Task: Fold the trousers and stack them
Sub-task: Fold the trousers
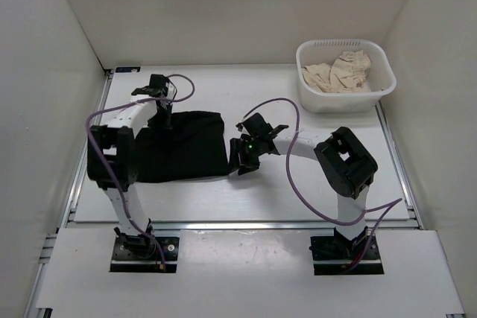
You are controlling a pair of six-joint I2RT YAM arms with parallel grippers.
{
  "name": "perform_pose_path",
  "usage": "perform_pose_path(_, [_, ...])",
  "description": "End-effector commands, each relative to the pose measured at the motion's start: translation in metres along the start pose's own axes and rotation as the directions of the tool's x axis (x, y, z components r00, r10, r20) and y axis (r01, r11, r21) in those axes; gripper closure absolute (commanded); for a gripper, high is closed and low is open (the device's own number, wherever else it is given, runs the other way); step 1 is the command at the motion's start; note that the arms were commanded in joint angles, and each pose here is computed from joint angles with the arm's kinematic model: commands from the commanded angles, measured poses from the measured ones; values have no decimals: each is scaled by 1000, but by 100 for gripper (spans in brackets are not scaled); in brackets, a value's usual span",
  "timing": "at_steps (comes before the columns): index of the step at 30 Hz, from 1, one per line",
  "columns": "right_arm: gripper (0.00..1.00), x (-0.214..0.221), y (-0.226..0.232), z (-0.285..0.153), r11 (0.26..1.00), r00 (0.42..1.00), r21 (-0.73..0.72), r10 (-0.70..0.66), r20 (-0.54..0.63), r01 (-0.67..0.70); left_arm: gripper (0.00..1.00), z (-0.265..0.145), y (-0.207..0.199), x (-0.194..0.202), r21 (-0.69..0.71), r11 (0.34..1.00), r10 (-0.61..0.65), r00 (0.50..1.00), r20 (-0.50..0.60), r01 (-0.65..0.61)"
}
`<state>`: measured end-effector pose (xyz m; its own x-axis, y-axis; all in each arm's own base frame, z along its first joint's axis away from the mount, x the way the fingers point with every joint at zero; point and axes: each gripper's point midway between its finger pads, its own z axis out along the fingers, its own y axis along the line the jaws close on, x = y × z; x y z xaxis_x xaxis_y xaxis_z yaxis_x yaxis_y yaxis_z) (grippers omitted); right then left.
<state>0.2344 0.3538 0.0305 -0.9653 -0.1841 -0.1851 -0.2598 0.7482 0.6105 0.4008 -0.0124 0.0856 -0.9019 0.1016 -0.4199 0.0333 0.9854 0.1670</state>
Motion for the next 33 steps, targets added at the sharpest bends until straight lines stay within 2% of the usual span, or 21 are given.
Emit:
perform_pose_path(1, [42,-8,10,-2,1000,1000,-8,-26,2,26,80,0,20,-3,-29,999,-36,999,-41,34])
perform_pose_path(4, [32,-11,12,-3,999,999,-13,-39,9,39,68,13,37,-1,-57,996,-68,995,-71,64])
perform_pose_path(5, [28,-14,16,-4,999,999,-19,-45,18,45,62,14,43,-5,-70,995,-79,995,-66,74])
perform_pose_path(6, [26,-20,22,-8,997,997,-30,-64,36,65,48,13,52,-6,-80,992,-99,993,-67,93])
perform_pose_path(7, [24,-23,25,-9,997,997,-34,-68,43,69,25,10,58,-14,-85,991,-112,993,-45,108])
perform_pose_path(10, [20,-37,33,-6,996,995,-46,-78,61,81,4,2,81,-21,-107,982,-160,987,-27,156])
perform_pose_path(11, [18,-39,31,-4,997,996,-32,-72,56,74,0,0,89,-20,-114,979,-175,984,-30,170])
perform_pose_path(13, [18,-42,21,6,999,998,15,-41,37,41,0,-12,112,-16,-104,967,-237,971,-20,234])
perform_pose_path(16, [18,-44,13,20,999,1000,51,-4,4,4,0,-11,115,14,-25,955,-297,950,-98,296])
perform_pose_path(18, [22,-40,13,28,1000,1000,27,15,-23,-14,0,3,102,52,-10,953,-297,933,-203,302])
perform_pose_path(20, [32,-35,14,34,1000,998,0,30,-53,-30,0,10,99,87,-19,948,-310,907,-284,318])
perform_pose_path(21, [38,-38,16,33,1000,999,-5,26,-46,-26,0,12,95,94,-9,947,-308,901,-305,320])
perform_pose_path(22, [49,-37,17,36,999,998,-16,34,-53,-35,0,15,94,103,-5,942,-317,889,-331,334])
perform_pose_path(25, [63,-35,22,36,998,997,-48,36,-63,-39,0,22,83,121,17,940,-310,872,-378,342])
perform_pose_path(27, [60,-35,26,36,997,997,-71,39,-70,-44,0,22,81,120,27,938,-310,872,-379,345])
perform_pose_path(28, [48,-38,27,34,995,997,-87,41,-67,-47,0,22,84,121,23,935,-319,869,-379,353])
perform_pose_path(30, [38,-36,25,35,995,997,-86,42,-68,-48,0,15,84,98,69,928,-327,890,-319,366])
perform_pose_path(33, [33,-39,30,28,995,999,-99,-1,-51,-4,0,-3,101,56,61,932,-340,919,-199,358])
